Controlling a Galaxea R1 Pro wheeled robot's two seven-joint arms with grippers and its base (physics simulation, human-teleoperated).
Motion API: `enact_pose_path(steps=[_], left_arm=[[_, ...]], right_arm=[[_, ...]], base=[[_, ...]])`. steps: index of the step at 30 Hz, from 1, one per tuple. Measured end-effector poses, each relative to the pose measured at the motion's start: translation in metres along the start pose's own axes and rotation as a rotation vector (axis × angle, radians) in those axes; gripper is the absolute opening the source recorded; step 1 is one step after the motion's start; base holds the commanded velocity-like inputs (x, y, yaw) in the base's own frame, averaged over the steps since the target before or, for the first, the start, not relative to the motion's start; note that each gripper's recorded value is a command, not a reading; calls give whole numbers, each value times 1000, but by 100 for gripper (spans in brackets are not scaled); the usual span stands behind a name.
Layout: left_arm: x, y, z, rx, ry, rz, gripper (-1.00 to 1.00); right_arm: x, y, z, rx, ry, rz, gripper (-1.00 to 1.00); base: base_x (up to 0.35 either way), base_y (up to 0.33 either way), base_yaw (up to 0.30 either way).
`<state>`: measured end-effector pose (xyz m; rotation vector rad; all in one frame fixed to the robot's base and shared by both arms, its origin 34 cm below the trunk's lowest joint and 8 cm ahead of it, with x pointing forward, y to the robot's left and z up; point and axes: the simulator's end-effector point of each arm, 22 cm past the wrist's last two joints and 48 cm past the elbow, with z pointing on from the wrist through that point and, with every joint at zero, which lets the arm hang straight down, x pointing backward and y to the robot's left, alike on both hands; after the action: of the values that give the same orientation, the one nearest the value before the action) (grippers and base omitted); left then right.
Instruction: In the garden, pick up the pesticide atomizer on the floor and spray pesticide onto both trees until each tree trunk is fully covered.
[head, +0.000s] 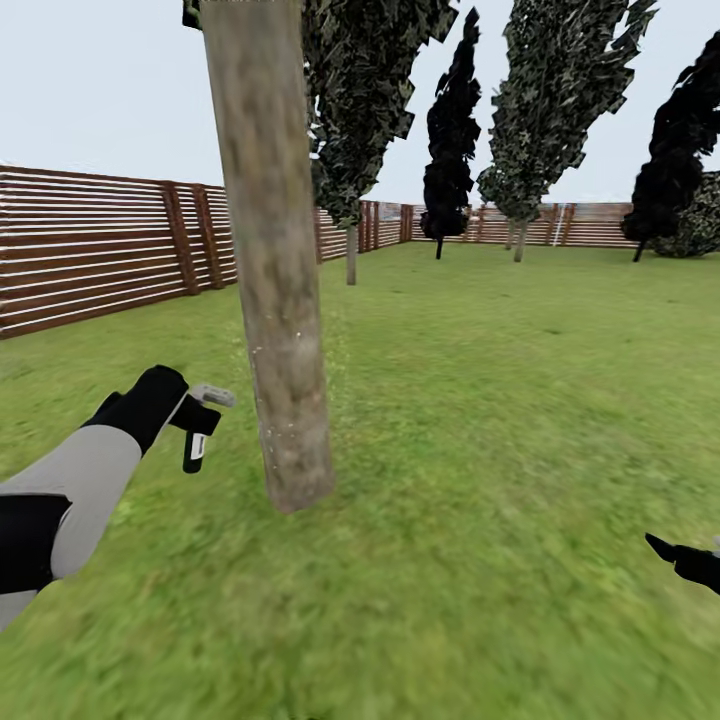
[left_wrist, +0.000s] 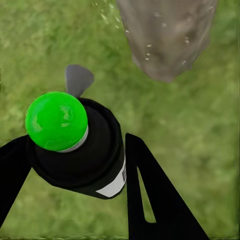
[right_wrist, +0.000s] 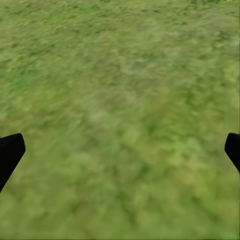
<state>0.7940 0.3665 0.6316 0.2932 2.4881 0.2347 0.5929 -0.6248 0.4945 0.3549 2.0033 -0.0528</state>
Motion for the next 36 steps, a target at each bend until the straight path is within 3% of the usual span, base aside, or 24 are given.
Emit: enact_pose_path(steps=[9, 16, 23, 32, 35, 36], left_arm=[[9, -4, 5, 6, 17, 1, -100], [21, -33, 17, 42, 42, 20, -100], [29, -35, 21, 44, 54, 22, -100], [37, -37, 25, 48, 65, 17, -100], [32, -26, 24, 38, 40, -60, -100], [32, -14, 23, 19, 24, -137, -100]], right_arm=[[0, 0, 0, 0, 0, 0, 100], [0, 0, 0, 0, 0, 0, 100], [0, 0, 0, 0, 0, 0, 100], [0, 0, 0, 0, 0, 0, 100], [0, 0, 0, 0, 0, 0, 100], [0, 0, 0, 0, -1, 0, 100]], base=[[-59, -321, 73], [54, -327, 47], [18, -327, 10], [-47, -326, 231], [-1, -270, 83], [0, -53, 11]])
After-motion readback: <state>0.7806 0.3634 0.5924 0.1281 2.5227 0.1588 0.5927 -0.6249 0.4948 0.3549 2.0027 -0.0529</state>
